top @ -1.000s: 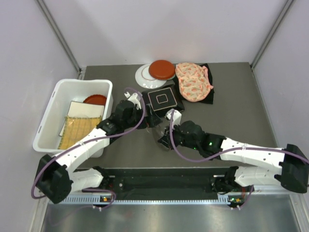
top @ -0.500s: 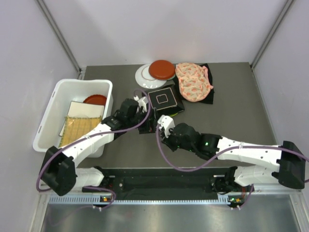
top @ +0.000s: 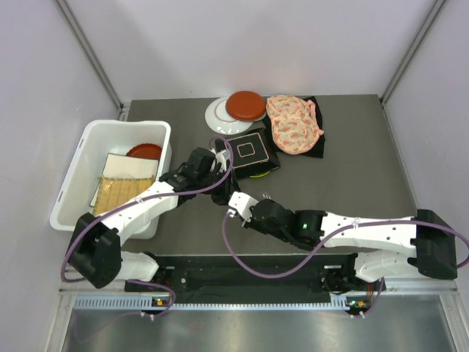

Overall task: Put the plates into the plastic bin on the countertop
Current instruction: Place the plate in the plastic bin.

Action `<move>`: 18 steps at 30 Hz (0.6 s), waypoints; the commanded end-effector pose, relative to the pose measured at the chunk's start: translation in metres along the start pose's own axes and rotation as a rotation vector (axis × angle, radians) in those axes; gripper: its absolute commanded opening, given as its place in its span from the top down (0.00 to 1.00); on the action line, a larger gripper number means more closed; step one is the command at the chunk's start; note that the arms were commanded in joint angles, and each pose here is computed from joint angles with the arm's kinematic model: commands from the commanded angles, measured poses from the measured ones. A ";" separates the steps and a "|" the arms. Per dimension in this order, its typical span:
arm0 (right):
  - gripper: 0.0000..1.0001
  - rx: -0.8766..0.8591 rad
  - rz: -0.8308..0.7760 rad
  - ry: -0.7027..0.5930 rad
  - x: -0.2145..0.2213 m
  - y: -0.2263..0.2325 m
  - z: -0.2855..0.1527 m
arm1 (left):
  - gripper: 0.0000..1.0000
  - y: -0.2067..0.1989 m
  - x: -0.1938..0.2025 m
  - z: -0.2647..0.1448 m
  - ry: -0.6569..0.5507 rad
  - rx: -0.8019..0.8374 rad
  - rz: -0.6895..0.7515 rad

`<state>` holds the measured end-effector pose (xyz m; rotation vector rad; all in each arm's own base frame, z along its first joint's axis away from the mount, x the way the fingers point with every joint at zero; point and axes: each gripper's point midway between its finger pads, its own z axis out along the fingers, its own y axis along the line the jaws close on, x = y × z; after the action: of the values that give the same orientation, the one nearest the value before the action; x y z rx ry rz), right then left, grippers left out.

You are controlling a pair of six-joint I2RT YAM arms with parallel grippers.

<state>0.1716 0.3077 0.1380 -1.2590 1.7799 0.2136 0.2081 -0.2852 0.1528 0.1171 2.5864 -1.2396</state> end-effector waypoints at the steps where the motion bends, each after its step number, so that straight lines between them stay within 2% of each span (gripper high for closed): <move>1: 0.82 0.090 -0.012 -0.132 -0.049 -0.015 -0.007 | 0.75 0.000 0.005 0.002 0.045 0.013 0.046; 4: 0.80 0.108 -0.031 -0.136 -0.048 -0.015 -0.006 | 0.85 0.001 0.006 0.004 0.055 0.012 0.043; 7: 0.71 0.121 -0.041 -0.147 -0.051 -0.016 -0.007 | 0.95 0.001 0.006 0.006 0.060 0.016 0.040; 9: 0.49 0.115 -0.049 -0.151 -0.053 -0.015 -0.008 | 1.00 0.002 0.004 0.008 0.058 0.014 0.045; 11: 0.26 0.111 -0.059 -0.149 -0.052 -0.014 -0.008 | 1.00 0.003 0.002 0.011 0.057 0.015 0.052; 14: 0.17 0.101 -0.044 -0.159 -0.052 -0.013 -0.011 | 1.00 0.006 -0.006 0.014 0.043 -0.002 0.083; 18: 0.10 0.104 0.022 -0.214 -0.058 -0.017 -0.022 | 1.00 0.008 -0.031 0.012 -0.021 -0.033 0.124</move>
<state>0.1733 0.3174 0.1540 -1.2683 1.6602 0.1431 0.2109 -0.2841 0.1233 0.1799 2.6764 -1.1772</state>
